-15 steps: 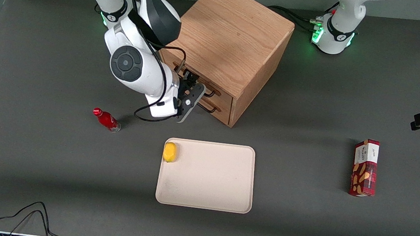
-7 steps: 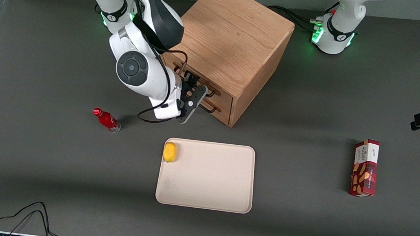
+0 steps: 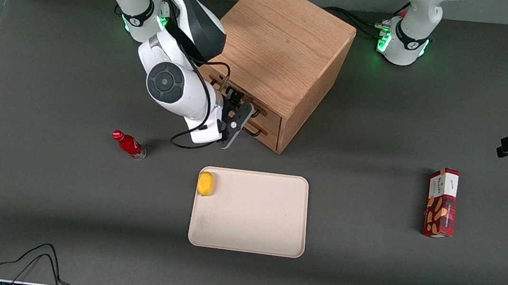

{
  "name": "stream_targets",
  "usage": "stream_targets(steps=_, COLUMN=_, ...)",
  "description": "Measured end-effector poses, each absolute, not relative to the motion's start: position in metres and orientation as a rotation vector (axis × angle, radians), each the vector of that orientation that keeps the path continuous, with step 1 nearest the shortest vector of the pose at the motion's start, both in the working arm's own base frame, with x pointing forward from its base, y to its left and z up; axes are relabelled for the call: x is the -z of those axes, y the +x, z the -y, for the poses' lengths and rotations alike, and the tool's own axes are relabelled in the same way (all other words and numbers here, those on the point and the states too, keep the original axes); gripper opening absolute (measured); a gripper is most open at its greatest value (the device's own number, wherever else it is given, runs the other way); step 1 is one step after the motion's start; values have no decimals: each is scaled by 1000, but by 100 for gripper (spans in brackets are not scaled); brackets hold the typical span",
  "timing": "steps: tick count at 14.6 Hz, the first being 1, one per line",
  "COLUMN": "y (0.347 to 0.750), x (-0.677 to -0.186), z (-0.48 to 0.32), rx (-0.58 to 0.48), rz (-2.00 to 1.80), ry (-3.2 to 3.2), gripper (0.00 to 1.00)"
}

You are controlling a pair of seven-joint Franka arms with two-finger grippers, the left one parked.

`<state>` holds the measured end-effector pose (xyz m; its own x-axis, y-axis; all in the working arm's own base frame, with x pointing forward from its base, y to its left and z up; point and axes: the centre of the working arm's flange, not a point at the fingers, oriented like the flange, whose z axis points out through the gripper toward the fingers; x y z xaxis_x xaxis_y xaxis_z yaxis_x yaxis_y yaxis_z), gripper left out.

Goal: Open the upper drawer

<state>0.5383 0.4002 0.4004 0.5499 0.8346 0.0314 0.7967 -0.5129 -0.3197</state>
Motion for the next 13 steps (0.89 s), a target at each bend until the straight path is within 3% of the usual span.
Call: stream_targets(steps=13, y=536, x=-376, z=-398, rx=-142, rz=1403, ry=-2481, gripper=100)
